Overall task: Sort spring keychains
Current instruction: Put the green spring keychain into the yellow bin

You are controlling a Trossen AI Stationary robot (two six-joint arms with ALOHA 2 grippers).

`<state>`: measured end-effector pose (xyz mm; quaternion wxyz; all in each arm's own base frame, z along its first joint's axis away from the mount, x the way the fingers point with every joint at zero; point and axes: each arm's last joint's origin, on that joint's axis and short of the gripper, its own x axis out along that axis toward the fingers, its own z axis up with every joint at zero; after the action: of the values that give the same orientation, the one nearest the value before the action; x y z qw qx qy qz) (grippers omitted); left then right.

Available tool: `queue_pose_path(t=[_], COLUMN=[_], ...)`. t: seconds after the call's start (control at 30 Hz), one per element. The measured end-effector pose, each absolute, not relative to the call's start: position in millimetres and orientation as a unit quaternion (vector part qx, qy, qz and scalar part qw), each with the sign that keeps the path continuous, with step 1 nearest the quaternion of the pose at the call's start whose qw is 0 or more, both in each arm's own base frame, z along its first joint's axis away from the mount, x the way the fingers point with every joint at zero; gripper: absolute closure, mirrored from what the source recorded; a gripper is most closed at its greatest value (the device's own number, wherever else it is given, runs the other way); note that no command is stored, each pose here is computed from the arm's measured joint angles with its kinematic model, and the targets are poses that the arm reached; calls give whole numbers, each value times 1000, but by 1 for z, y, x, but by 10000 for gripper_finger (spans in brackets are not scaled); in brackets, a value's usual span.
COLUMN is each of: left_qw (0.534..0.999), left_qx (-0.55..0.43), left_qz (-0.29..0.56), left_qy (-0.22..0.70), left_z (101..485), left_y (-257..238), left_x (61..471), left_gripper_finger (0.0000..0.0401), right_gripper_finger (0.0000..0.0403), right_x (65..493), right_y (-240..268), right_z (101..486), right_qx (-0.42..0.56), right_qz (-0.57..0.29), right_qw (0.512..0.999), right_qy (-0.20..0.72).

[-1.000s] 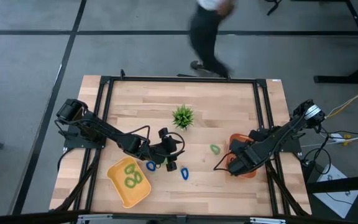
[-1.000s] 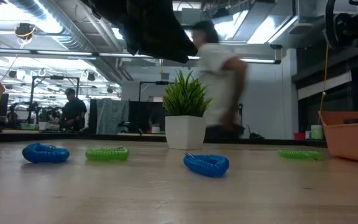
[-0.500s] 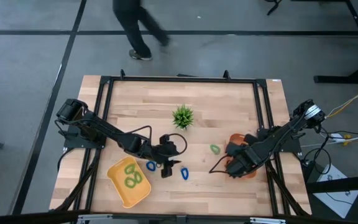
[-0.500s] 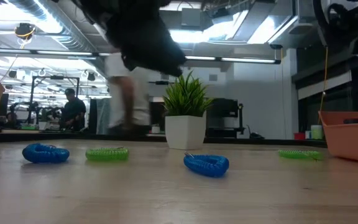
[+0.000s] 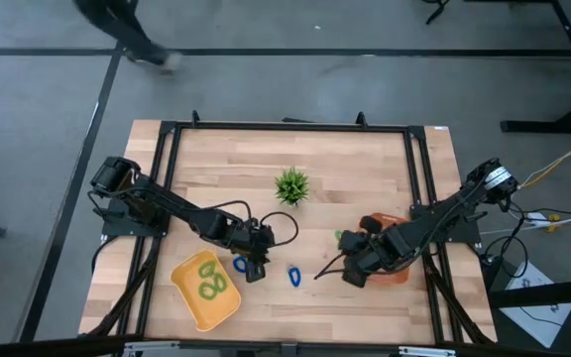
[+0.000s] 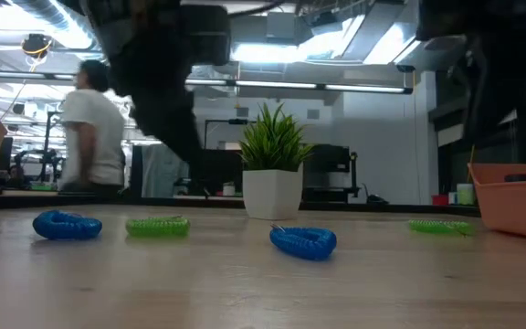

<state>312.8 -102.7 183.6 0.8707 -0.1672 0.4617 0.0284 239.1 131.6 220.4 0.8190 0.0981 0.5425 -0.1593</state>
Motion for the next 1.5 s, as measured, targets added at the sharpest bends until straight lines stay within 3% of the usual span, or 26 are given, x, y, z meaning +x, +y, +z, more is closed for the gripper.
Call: queue_pose_path(t=[0.27, 0.53, 1.5], left_qw=[849, 845, 809], left_qx=[-114, -99, -94], left_qz=[48, 53, 82], left_qy=[514, 523, 575], left_z=[177, 176, 134], left_y=[-92, -87, -80], left_x=[304, 303, 313], left_gripper_finger=[274, 274, 274], right_gripper_finger=[276, 276, 276], right_x=[263, 277, 294], right_y=[136, 137, 135], right_z=[230, 240, 209], right_qx=[91, 36, -22], right_qz=[-84, -80, -92], right_qw=[879, 925, 909], right_qy=[461, 370, 407])
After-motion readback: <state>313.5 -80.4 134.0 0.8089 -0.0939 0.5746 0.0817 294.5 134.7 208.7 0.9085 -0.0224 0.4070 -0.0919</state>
